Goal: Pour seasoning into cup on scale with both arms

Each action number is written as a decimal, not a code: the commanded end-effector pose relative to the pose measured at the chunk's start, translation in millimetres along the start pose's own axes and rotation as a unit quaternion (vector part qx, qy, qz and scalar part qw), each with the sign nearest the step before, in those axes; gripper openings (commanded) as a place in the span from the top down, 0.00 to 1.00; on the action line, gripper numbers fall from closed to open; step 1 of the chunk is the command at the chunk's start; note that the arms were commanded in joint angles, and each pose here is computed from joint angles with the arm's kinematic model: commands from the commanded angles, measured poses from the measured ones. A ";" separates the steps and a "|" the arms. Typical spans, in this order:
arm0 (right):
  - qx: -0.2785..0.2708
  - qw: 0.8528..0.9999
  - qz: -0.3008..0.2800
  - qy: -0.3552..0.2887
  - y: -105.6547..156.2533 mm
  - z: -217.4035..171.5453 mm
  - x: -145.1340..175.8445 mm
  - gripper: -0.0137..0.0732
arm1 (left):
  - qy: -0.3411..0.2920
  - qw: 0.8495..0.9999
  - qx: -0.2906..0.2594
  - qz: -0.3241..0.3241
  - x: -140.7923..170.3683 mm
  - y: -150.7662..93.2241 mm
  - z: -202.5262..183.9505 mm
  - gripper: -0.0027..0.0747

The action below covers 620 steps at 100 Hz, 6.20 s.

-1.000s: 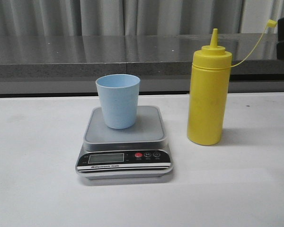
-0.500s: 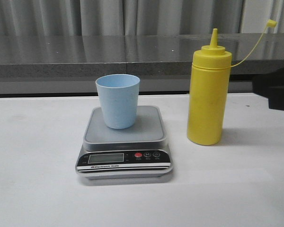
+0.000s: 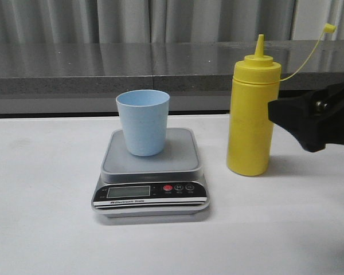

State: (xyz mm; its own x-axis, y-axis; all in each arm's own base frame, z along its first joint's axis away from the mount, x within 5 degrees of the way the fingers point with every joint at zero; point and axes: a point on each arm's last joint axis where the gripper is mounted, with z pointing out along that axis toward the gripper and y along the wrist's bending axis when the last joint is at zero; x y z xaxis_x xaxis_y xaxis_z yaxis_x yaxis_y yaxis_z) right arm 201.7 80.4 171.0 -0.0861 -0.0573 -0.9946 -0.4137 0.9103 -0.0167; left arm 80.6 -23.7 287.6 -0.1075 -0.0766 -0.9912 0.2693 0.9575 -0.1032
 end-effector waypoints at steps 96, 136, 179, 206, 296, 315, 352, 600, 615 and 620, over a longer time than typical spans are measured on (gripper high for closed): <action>-0.005 0.995 -0.001 -0.097 -5.1 80.0 -10.4 0.10 | -0.048 0.999 -0.005 -0.001 -15.1 0.2 -0.7 0.99; -0.007 0.994 -0.003 -0.108 -6.4 100.9 -10.5 0.10 | -0.048 0.999 -0.005 -0.001 -15.1 0.2 -0.7 0.99; -0.007 0.994 -0.003 -0.110 -6.4 101.7 -9.9 0.43 | -0.048 0.999 -0.005 -0.001 -15.1 0.2 -0.7 0.99; -0.007 0.994 -0.003 -0.112 -6.5 101.5 -11.0 0.48 | -0.048 0.999 -0.005 -0.001 -15.1 0.2 -0.7 0.99; -0.107 0.931 -0.337 0.088 11.1 144.3 -96.2 0.48 | -0.048 0.999 -0.005 -0.001 -15.1 0.2 -0.7 0.99; -0.109 0.896 -0.416 0.114 18.1 150.9 -110.4 0.48 | -0.048 0.999 -0.005 -0.001 -15.1 0.2 -0.7 0.99; -0.111 0.819 -0.543 0.145 25.8 153.0 -115.3 0.48 | -0.048 0.999 -0.005 -0.001 -15.1 0.2 -0.7 0.99; -0.071 0.894 -0.419 0.144 38.3 150.2 -145.3 0.48 | -0.048 0.999 -0.005 -0.001 -15.1 0.2 -0.7 0.99; -0.068 0.941 -0.319 0.091 28.0 145.3 -157.8 0.48 | -0.048 0.999 -0.005 -0.001 -15.1 0.2 -0.7 0.99; -0.068 0.952 -0.289 0.069 24.8 142.6 -158.7 0.48 | -0.048 0.999 -0.005 -0.001 -15.1 0.2 -0.7 0.99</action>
State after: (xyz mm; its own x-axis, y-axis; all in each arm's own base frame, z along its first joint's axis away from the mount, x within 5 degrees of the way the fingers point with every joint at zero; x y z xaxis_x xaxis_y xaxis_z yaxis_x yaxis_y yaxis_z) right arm 340.0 176.5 278.0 -0.0165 -0.7386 -0.6740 -0.5896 0.5516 -0.5900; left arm 80.6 -23.7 287.6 -0.1075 -0.0766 -0.9912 0.2693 0.9575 -0.1032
